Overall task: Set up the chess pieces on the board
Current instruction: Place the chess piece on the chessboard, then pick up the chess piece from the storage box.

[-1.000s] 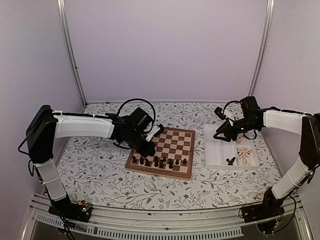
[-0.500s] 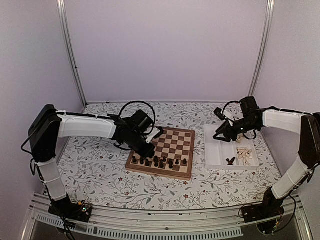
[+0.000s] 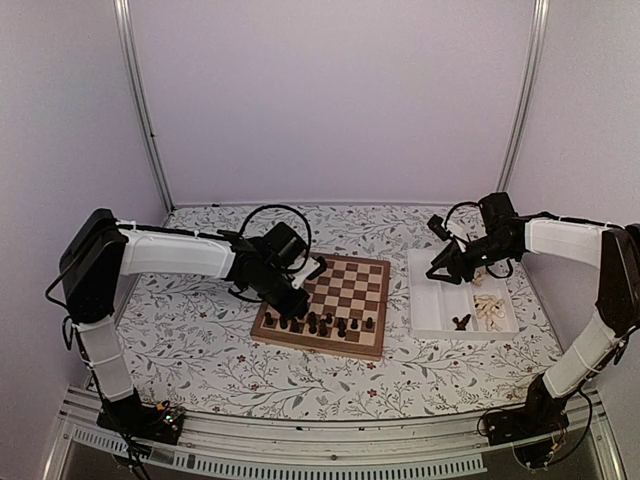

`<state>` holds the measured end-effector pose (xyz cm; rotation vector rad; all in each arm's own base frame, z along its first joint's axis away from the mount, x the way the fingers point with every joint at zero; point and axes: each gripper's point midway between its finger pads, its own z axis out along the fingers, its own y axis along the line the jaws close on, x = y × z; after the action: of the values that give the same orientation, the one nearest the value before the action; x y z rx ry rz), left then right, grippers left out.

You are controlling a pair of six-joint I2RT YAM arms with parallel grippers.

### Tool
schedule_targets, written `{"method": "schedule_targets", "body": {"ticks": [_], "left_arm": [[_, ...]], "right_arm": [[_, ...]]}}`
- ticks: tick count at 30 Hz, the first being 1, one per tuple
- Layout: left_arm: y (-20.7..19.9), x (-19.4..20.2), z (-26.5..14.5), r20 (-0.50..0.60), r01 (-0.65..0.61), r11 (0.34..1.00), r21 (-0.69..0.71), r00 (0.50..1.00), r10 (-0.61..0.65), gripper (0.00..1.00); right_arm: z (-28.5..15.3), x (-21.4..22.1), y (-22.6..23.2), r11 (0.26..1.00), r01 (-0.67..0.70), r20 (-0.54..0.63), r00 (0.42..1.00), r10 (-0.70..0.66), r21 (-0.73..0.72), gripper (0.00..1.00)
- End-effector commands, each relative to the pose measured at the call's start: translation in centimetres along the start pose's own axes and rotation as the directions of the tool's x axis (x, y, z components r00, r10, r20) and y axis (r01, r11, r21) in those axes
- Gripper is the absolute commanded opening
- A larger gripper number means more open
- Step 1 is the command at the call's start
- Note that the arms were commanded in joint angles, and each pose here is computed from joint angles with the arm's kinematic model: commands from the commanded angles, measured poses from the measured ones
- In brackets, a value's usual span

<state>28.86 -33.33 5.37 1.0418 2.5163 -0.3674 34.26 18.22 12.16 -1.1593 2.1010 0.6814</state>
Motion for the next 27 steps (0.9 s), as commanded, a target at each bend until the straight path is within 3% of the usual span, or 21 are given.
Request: {"method": "schedule_targets", "body": {"ticks": [1, 4, 7, 15, 19, 23, 27], "left_arm": [[0.6, 1.2, 0.9, -0.047, 0.005, 1.0, -0.003, 0.999, -0.005, 0.15], [0.6, 1.2, 0.9, -0.05, 0.006, 1.0, -0.007, 0.999, -0.006, 0.18], [0.8, 0.8, 0.6, -0.041, 0.009, 1.0, -0.017, 0.999, -0.01, 0.28], [1.1, -4.1, -4.6, 0.115, -0.005, 0.998, -0.059, 0.993, 0.011, 0.43], [2.4, -6.6, -7.5, 0.195, -0.005, 0.992, -0.123, 0.98, 0.029, 0.46], [3.5, -9.8, -10.4, 0.288, -0.007, 0.984, -0.18, 0.956, 0.059, 0.47], [2.2, -14.1, -13.7, 0.44, -0.037, 0.988, -0.149, 0.893, 0.1, 0.47]], "right_arm": [[0.1, -0.7, 0.2, 1.0, 0.017, 0.013, 1.0, -0.017, -0.023, 0.48], [0.1, -0.8, 0.2, 1.0, 0.019, 0.013, 1.0, -0.019, -0.024, 0.48], [0.1, -0.9, 0.3, 0.999, 0.02, 0.017, 1.0, -0.02, -0.026, 0.48], [-2.1, -2.8, 0.5, 0.999, 0.035, 0.035, 0.999, -0.035, 0.01, 0.48], [-2.7, -1.4, -0.2, 0.995, 0.069, -0.062, 0.996, -0.065, 0.071, 0.46], [-2.7, 1.0, 0.3, 0.994, 0.105, -0.167, 0.981, -0.097, 0.04, 0.43], [-2.4, 4.1, 0.9, 0.985, 0.172, -0.281, 0.946, -0.162, 0.011, 0.39]]}}
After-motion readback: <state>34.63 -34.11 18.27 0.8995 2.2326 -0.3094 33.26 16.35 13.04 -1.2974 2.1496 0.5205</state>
